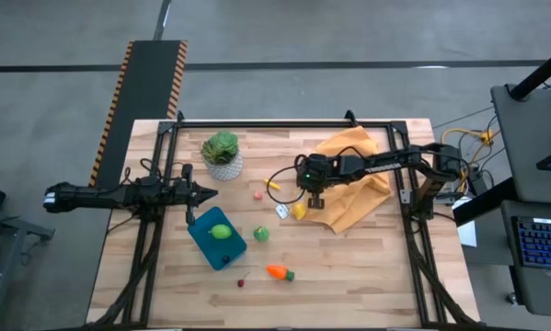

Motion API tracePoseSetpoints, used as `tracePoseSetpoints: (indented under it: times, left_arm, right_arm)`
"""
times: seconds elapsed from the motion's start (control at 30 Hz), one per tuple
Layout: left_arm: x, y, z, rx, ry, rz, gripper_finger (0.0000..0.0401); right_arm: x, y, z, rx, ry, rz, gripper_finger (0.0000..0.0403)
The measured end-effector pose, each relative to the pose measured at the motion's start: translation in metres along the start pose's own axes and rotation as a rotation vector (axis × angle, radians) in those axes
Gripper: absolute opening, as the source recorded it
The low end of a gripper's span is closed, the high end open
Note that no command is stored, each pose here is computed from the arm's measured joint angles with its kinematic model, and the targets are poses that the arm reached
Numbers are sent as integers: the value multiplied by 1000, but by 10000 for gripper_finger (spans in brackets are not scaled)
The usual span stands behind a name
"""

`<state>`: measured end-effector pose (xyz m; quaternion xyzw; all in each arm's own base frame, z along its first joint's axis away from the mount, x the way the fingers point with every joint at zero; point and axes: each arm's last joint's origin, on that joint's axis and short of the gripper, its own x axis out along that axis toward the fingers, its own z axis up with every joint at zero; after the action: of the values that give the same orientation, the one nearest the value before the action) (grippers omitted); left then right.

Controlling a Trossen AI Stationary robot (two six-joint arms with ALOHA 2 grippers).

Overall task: Pick and placing Produce into tupperware
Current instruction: Put the red strawberry into the blue bin

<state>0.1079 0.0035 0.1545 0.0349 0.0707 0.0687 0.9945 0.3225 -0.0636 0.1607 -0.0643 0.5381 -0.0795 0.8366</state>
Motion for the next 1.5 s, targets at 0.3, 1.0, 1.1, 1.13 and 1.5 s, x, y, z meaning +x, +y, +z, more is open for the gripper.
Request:
tracePoseSetpoints:
  times: [0.3, 1.0, 1.1, 1.13, 1.5]
  left_arm:
    - [0, 0, 0, 0, 0, 0, 0]
    - [0, 0, 0, 0, 0, 1, 0]
    - [0, 0, 0, 0, 0, 1, 0]
    - [0, 0, 0, 0, 0, 2, 0]
    - [0, 0, 0, 1, -1, 6, 0]
  right_arm:
    - [-12, -3, 16, 7, -67, 50, 9]
    - [-115, -2, 26, -47, -745, 369, 8]
    - [-117, 3, 22, -68, -821, 390, 8]
    - [-115, 5, 20, -73, -833, 392, 8]
    - [-85, 18, 17, -58, -905, 417, 8]
